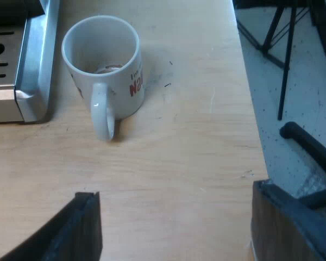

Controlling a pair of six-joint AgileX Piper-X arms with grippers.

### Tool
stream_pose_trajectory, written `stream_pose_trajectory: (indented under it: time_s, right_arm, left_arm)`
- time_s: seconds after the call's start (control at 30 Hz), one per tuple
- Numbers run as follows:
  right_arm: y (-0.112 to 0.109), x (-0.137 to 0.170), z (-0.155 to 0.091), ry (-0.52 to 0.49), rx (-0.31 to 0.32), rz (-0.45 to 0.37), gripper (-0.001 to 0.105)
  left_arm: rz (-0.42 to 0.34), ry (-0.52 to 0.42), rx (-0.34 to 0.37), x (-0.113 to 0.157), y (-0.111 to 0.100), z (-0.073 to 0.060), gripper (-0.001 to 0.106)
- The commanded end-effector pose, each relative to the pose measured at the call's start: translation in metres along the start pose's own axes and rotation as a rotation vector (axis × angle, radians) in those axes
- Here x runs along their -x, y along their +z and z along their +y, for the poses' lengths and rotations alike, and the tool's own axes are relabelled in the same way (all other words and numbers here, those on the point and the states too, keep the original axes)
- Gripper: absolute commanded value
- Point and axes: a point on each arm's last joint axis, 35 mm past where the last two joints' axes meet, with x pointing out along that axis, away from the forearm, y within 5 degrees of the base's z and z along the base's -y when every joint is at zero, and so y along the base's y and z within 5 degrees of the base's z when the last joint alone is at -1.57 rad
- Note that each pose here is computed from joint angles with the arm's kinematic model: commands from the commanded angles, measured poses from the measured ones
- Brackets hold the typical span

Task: Remove mug from coffee machine

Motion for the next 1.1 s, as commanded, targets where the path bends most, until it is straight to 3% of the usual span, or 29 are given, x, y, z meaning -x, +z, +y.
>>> stream_pose_trajectory:
  time_s: [0.03, 0.43, 0.8, 0.93, 1.1]
  right_arm:
    - [-0.01, 0.015, 0.002, -0.01, 0.0, -0.044, 0.061]
    - [-0.052, 0.061, 0.012, -0.087, -0.016, -0.271, 0.061]
    - [-0.059, 0.06, 0.014, -0.074, -0.005, -0.209, 0.06]
    - [-0.057, 0.05, 0.014, -0.071, -0.005, -0.218, 0.06]
    - [-0.055, 0.035, 0.015, -0.07, -0.005, -0.224, 0.06]
  left_arm:
    - [-0.013, -0.006, -0.002, 0.013, -0.011, -0.001, 0.079]
    - [0.032, 0.009, 0.007, 0.021, -0.02, -0.001, 0.079]
    - [0.023, 0.011, -0.008, 0.021, -0.019, -0.001, 0.079]
    - [-0.017, 0.004, -0.063, 0.02, -0.015, -0.001, 0.079]
    - [-0.065, -0.003, -0.082, 0.018, -0.01, -0.002, 0.079]
